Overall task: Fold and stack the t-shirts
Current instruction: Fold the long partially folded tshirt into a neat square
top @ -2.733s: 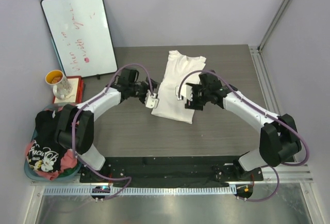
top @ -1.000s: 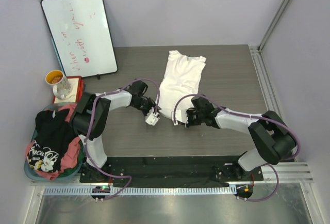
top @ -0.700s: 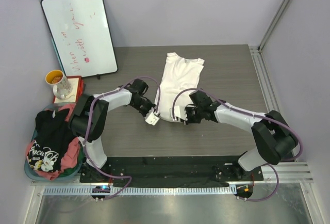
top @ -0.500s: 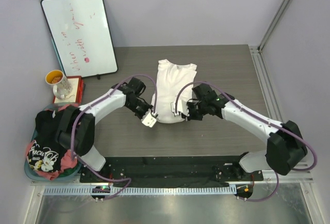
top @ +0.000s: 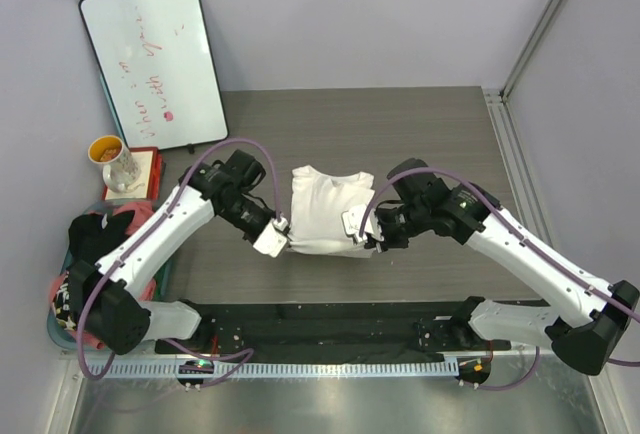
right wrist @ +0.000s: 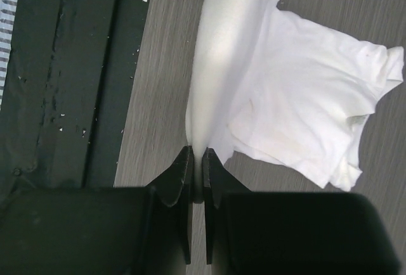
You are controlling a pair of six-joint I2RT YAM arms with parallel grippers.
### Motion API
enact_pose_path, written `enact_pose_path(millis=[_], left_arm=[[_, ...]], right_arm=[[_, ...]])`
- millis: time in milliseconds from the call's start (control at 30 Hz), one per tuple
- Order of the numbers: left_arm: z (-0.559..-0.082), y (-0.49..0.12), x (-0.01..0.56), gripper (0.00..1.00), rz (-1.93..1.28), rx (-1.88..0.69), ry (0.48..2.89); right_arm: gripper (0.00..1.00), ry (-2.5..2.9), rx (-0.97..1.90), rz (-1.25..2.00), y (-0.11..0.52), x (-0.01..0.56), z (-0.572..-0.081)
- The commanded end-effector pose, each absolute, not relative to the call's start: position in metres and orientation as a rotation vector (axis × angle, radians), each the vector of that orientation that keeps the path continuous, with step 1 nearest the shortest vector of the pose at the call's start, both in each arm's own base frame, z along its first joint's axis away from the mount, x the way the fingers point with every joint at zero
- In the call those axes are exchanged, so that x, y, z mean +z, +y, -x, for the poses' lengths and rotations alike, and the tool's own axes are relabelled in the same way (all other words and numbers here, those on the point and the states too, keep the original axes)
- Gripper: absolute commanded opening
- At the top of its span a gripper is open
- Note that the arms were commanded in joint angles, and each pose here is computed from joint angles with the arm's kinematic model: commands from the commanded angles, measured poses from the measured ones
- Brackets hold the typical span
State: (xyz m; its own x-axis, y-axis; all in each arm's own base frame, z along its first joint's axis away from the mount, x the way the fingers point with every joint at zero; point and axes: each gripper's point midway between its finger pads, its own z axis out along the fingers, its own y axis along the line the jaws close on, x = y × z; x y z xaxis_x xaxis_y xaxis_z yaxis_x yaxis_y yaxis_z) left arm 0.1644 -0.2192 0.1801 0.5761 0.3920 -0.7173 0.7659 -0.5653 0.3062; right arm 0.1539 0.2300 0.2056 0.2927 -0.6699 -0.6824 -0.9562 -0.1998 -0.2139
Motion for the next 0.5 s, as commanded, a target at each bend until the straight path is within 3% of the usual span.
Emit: enact_pose_path(millis=[0,167,467], left_arm=[[-0.159,-0.209,0.187,0.0,-2.202,-0.775,0.984],[-0.215,-0.219,0.194,0.0,-2.186,-0.556,0.965],[-0.302,-0.231,0.192,0.0,-2.131,-0.447,0.989]], right_arm=[[0.03,1.525,0.528,1.955,0.22,0.209,-0.16],[0.03,1.466,0.318,1.999,0.216,0.202,-0.194],[0.01,1.437,0.06,1.887,0.208,0.197,-0.262]])
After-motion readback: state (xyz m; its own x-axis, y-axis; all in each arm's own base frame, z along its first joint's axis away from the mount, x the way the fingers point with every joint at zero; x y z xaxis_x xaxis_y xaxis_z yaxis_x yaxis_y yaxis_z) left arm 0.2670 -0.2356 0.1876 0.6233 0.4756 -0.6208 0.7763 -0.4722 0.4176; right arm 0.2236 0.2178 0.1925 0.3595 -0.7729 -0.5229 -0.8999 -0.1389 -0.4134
